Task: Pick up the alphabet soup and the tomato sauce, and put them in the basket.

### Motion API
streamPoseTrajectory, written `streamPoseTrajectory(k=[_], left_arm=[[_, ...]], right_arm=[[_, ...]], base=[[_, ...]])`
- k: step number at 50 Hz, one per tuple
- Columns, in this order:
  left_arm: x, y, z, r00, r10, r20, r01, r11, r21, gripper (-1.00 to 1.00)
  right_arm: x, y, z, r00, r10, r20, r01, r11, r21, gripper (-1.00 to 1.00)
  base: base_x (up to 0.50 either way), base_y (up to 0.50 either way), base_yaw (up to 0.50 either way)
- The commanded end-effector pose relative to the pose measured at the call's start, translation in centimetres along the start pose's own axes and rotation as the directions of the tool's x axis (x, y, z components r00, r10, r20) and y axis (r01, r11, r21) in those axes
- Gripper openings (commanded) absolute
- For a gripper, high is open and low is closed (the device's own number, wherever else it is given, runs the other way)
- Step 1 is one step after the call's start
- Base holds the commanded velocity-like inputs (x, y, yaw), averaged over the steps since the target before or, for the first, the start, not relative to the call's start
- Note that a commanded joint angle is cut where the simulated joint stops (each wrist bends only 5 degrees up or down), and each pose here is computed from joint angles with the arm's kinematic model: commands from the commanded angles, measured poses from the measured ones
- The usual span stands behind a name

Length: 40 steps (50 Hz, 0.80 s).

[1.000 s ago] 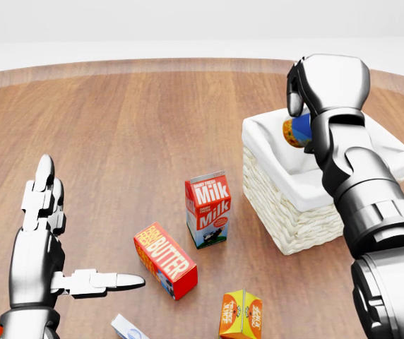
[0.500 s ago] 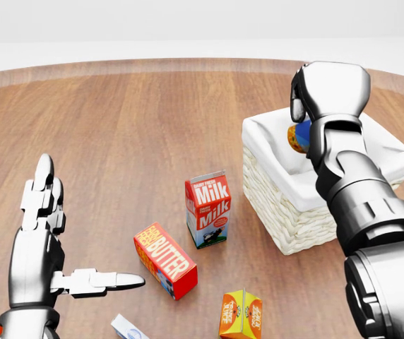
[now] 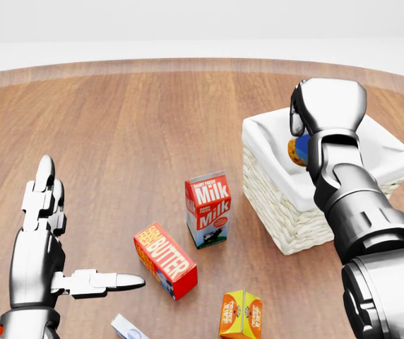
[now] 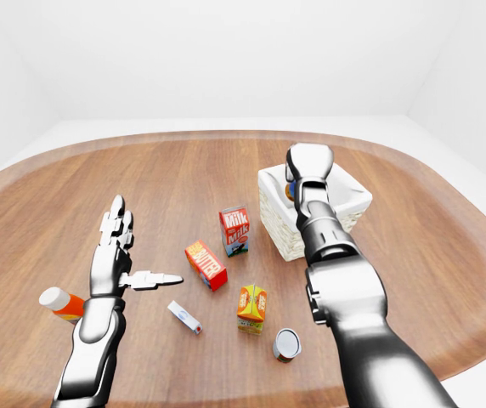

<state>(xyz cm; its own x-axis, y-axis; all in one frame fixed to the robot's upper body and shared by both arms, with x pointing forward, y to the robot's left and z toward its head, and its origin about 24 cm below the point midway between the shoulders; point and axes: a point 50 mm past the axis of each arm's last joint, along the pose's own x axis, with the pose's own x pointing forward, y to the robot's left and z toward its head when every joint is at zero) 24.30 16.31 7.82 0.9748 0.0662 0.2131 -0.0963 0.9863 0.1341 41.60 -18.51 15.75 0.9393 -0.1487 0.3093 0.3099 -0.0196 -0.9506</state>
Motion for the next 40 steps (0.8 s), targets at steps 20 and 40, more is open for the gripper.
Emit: streamPoseTrajectory(k=[20, 40], left_arm=[[-0.01, -0.07, -0.03, 1.000, -0.005, -0.001, 0.005, 1.000, -0.001, 1.00], [-0.04, -0.07, 0.23, 1.000, -0.006, 0.009, 0.006, 1.000, -0.002, 1.00]], right_arm=[[0.22, -0.43, 0.14, 1.000, -0.018, 0.019, 0.018, 0.999, -0.027, 0.79], [0.25, -0.50, 0.27, 1.000, -0.020, 0.021, 0.020, 1.000, -0.023, 1.00]], base=[[0.00, 0.00, 0.00], [0.00, 0.00, 0.00]])
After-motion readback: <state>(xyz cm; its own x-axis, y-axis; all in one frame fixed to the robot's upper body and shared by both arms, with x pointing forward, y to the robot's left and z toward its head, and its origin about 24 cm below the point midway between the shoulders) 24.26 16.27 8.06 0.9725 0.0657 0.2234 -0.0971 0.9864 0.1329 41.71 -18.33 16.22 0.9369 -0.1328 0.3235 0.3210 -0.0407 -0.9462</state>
